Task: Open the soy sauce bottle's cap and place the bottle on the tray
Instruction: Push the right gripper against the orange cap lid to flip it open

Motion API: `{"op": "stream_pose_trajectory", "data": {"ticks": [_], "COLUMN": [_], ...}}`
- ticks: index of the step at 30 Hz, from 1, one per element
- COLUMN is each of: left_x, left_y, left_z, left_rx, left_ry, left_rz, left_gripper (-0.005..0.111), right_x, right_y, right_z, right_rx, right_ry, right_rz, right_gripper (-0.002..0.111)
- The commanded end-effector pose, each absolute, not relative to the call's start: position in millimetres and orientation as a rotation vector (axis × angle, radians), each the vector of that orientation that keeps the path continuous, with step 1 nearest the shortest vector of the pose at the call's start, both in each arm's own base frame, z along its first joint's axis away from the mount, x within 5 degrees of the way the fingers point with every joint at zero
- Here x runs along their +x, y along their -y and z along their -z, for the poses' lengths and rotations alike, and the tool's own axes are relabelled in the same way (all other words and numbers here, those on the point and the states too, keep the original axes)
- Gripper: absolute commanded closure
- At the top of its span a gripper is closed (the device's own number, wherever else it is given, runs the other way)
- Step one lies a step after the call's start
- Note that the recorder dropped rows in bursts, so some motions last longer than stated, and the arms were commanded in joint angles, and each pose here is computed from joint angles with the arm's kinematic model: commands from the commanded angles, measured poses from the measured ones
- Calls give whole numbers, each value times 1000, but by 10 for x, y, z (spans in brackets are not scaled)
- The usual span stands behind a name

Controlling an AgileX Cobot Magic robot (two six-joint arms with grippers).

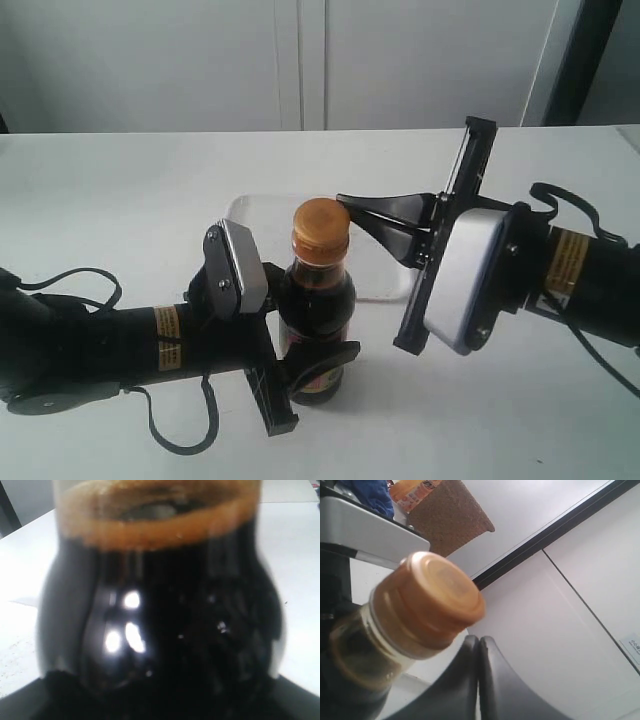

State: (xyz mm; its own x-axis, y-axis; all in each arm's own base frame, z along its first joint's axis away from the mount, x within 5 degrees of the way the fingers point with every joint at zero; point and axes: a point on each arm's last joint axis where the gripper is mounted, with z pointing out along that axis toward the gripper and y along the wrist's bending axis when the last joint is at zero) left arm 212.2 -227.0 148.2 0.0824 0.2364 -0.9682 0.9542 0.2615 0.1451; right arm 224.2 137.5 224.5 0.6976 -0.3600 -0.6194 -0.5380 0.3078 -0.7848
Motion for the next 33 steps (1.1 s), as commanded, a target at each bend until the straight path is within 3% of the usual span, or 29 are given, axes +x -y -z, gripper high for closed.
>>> {"op": "stream_pose_trajectory", "data": {"ticks": [1,33], "left_x": [2119,2120], "left_y": [2275,2275], "left_z": [-1501,-1501], "left_rx": [1209,1207], "left_ry": [-1395,-1396], "left_rz": [813,812], "left_gripper": [107,107], "right_x": [2220,2137], "right_y": [-1418,-1454], "right_z": [-2257,-2284], "right_rx": [-1294,-1291], "right_ry": [-830,-767], "right_rz": [-146,-233], "right_gripper": [108,108]}}
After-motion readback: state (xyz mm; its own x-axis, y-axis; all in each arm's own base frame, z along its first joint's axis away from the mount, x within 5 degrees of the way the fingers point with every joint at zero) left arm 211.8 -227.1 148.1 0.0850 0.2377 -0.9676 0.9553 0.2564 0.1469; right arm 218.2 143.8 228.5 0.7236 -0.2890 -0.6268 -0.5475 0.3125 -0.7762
